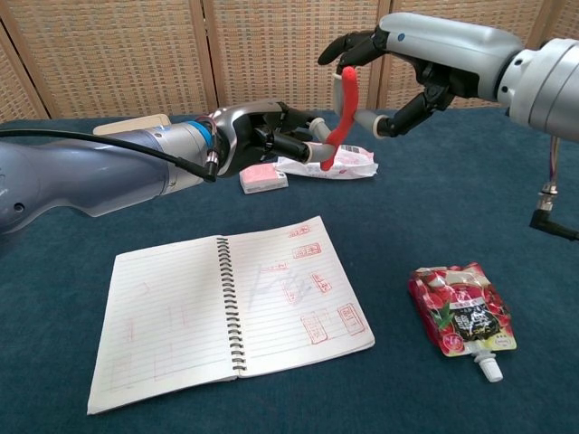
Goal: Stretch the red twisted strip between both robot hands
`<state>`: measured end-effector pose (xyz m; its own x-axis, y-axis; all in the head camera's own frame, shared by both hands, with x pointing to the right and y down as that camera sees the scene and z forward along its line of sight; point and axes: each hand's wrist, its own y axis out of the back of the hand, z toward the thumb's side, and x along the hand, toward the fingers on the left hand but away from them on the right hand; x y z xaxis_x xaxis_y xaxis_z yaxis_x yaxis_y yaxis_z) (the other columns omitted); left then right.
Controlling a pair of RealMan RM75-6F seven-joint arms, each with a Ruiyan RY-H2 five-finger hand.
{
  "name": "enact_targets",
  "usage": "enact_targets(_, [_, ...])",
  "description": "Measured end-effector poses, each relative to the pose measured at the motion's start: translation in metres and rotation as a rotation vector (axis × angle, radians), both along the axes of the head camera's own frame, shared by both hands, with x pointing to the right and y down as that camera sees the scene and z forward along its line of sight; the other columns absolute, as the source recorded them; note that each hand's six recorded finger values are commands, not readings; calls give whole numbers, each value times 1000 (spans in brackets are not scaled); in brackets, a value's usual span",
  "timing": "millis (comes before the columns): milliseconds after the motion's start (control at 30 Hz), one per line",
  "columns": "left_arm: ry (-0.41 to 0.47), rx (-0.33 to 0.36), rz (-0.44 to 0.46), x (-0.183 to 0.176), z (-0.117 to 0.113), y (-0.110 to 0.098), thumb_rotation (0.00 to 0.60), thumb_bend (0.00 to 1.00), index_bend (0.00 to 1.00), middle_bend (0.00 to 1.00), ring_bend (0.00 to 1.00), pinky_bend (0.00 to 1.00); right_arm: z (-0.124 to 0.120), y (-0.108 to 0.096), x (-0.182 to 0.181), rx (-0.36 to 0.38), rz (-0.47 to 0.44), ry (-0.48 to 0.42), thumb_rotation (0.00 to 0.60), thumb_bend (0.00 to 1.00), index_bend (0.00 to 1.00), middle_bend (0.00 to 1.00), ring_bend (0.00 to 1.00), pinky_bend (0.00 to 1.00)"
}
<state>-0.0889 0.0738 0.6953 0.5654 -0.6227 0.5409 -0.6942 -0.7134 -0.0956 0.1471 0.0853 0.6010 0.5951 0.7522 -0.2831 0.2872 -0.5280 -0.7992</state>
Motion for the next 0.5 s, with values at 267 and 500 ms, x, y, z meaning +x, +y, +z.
enact_targets(267, [-2,4,-3,-2,0,-2,600,562,700,0,0,0,-2,-1,1,-8,3,-7,600,724,833,212,0,0])
enact_targets(500, [-5,9,-13,-6,-2,-5,600,561,700,0,0,0,-3,1,2,-65,17,-39,600,771,892,200,0,0])
